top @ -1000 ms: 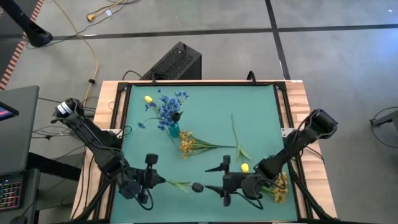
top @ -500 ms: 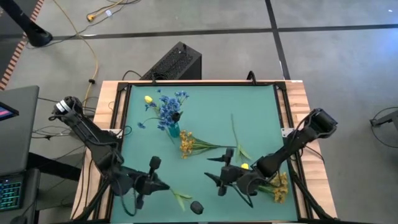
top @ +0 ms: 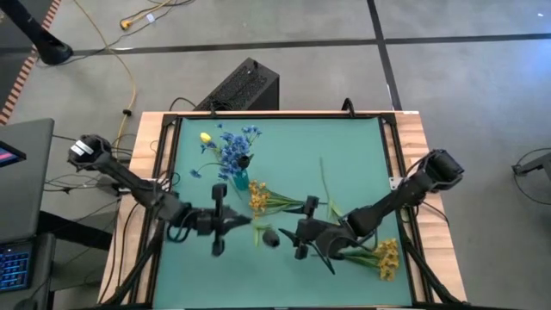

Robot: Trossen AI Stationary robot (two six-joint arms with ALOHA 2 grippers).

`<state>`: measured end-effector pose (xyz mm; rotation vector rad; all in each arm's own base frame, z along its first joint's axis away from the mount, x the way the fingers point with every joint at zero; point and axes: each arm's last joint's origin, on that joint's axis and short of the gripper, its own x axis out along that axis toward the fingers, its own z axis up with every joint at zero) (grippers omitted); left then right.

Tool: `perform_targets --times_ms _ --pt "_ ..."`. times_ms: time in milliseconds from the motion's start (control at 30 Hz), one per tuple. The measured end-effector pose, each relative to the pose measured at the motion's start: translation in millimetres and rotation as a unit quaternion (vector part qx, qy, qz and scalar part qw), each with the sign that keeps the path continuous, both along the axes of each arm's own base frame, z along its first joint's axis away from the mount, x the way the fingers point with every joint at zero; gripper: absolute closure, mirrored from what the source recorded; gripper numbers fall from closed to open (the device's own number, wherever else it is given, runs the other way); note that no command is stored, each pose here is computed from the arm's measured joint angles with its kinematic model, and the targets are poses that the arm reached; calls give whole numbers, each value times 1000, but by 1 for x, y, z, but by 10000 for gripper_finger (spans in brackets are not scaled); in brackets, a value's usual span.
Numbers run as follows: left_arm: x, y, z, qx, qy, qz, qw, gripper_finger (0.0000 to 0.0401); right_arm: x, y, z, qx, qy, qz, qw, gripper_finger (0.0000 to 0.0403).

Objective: Sort flowers into vase by color
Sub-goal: Put the black flower into the blue vase

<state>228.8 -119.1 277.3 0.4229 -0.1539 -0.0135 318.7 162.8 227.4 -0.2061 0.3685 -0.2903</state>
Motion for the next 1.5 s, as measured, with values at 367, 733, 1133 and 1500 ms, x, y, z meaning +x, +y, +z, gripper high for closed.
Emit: perform_targets --times_ms 367,733,1133,1500 --pt "16 38 -4 59 0 53 997 401 14 -29 -3 -3 29 -1 1000 107" --pt "26 69 -5 32 4 60 998 401 7 -79 -13 -11 -146 119 982 107" --pt "28 73 -6 -8 4 36 999 401 32 -140 -14 87 -267 257 925 107" --pt "28 72 -6 -15 4 41 999 401 48 -140 5 63 -283 248 924 118"
